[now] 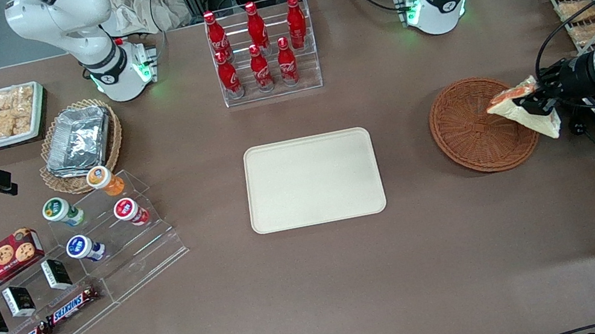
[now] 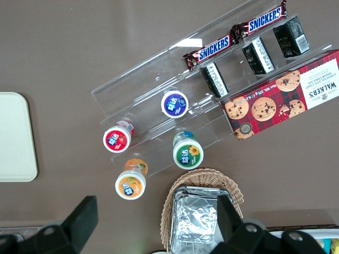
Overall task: Place sandwich from basket to tray
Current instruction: 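Lift the sandwich and carry it with the left gripper toward the tray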
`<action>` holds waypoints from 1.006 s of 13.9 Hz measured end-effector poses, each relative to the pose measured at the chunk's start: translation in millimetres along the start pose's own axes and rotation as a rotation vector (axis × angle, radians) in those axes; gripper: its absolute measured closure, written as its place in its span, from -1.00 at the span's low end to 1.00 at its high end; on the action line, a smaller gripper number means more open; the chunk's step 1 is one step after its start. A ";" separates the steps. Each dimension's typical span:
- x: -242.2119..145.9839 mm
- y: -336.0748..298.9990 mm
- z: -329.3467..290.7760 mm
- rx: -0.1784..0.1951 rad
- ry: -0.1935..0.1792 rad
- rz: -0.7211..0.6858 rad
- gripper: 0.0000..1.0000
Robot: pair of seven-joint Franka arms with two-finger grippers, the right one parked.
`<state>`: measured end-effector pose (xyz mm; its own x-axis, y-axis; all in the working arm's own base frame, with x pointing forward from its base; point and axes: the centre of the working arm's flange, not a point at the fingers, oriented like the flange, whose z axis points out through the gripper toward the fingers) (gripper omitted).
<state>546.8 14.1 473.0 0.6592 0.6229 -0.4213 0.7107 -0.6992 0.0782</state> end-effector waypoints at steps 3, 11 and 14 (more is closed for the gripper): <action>-37.8 42.3 -4.3 0.017 0.025 0.107 0.56; -134.1 140.3 71.3 0.083 -0.030 0.360 0.54; -152.1 174.5 116.2 0.070 -0.040 0.432 0.54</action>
<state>542.0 -243.3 445.7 0.8813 0.2548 -0.3979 0.3523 -0.9155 0.1942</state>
